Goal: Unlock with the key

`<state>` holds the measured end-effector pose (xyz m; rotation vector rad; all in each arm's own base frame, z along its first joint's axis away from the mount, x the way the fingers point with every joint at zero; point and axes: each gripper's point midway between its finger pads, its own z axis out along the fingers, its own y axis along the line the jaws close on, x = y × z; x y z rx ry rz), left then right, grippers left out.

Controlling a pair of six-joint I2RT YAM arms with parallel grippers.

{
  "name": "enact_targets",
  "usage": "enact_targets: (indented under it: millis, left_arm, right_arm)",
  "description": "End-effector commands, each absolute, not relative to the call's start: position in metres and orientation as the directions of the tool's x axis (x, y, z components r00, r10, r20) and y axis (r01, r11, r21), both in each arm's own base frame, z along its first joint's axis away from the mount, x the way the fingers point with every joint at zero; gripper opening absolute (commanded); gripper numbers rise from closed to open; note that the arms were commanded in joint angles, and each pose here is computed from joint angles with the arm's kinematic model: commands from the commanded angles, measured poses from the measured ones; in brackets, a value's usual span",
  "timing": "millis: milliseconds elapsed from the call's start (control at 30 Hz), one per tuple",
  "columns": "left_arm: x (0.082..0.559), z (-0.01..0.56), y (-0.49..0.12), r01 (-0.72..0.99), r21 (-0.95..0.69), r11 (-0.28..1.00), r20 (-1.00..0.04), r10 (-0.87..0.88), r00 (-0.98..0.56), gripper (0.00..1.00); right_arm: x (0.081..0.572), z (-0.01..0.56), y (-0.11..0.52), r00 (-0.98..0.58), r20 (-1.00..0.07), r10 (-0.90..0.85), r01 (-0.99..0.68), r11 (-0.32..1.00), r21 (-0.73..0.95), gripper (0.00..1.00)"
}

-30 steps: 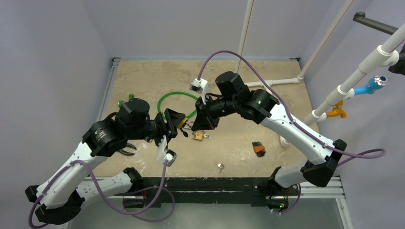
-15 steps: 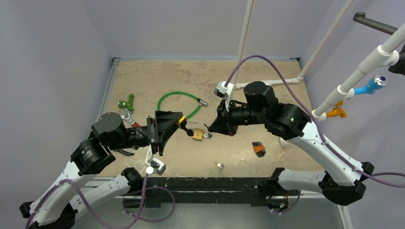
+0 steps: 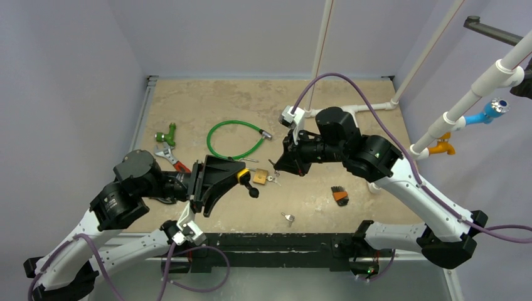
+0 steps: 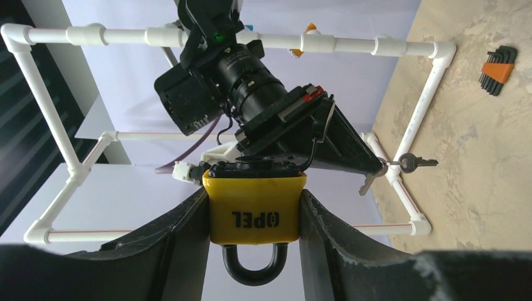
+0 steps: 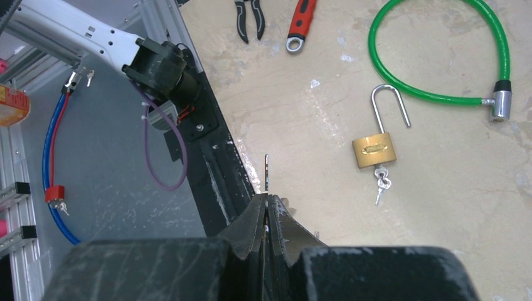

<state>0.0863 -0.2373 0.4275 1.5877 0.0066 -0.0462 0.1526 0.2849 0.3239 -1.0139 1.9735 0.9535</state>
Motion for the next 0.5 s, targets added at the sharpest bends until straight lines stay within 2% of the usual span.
enact_targets:
  millis: [0,467]
  left_arm:
    - [0.0657,0.4742,-0.2343,-0.091,0.991,0.096,0.1,-0.093,0.991,0.0]
    - [0.0673,0.4673,-0.239,-0.151,0.986,0.068,0.156,-0.088,0.984,0.0]
  right_arm:
    - [0.1587,0.3389,0.2837,-0.389,-0.87,-0.303,-0.874,0.421,0.243,0.0]
    - [0.1576,0.3452,0.2829,-0.383,-0.878,-0.288,-0.875,0.419,0.244,0.0]
